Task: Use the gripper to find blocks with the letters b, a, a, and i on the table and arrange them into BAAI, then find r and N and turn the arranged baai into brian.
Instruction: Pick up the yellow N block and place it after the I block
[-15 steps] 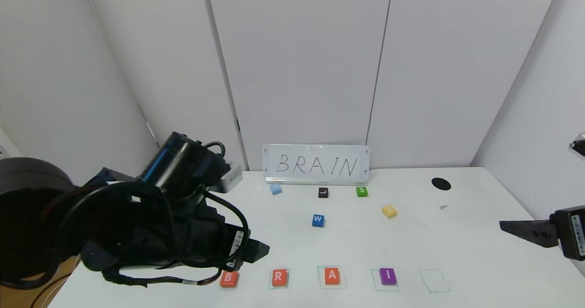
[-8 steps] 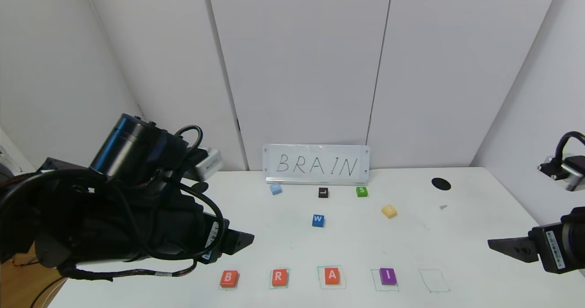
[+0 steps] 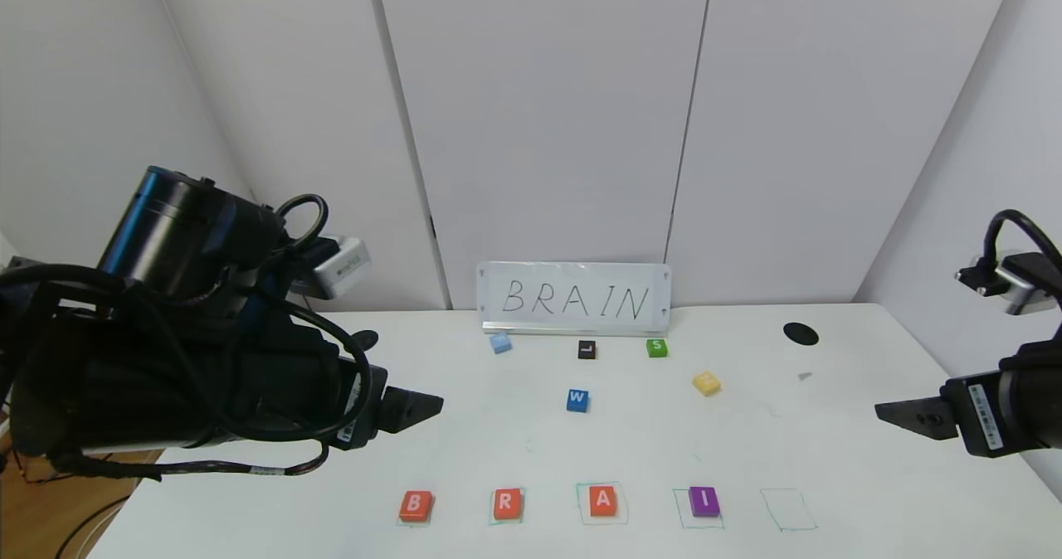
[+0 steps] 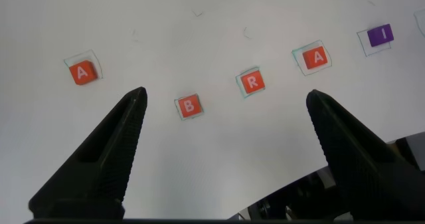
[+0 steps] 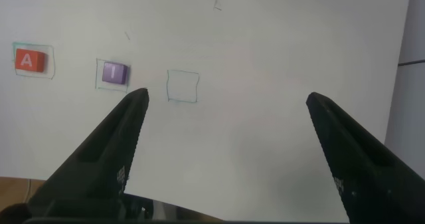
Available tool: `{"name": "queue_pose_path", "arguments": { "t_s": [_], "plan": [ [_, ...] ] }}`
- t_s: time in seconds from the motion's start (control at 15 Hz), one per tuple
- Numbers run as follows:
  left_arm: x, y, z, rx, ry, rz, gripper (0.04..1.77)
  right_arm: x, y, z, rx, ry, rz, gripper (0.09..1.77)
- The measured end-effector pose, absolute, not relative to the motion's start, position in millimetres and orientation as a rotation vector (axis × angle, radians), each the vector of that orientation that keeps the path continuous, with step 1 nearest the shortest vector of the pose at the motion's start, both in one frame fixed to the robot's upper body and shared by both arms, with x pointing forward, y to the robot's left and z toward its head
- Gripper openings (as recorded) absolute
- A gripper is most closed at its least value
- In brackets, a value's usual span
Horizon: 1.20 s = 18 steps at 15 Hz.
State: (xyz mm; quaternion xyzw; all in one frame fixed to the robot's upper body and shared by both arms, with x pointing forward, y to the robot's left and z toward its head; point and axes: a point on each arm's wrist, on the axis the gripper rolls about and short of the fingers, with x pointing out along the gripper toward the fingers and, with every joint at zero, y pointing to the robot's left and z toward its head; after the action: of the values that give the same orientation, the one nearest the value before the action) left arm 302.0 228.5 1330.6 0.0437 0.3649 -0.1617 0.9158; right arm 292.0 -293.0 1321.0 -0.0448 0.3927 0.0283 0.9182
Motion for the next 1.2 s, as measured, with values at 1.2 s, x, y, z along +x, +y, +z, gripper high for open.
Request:
{"name": "queue_pose_path", "arguments": {
  "t_s": [1.2],
  "plan": [
    [310, 246, 1329, 0.09, 0.76, -0.324, 1.72, 430, -264, 1285, -0.325, 0.902, 0.24, 1.71]
  ]
}}
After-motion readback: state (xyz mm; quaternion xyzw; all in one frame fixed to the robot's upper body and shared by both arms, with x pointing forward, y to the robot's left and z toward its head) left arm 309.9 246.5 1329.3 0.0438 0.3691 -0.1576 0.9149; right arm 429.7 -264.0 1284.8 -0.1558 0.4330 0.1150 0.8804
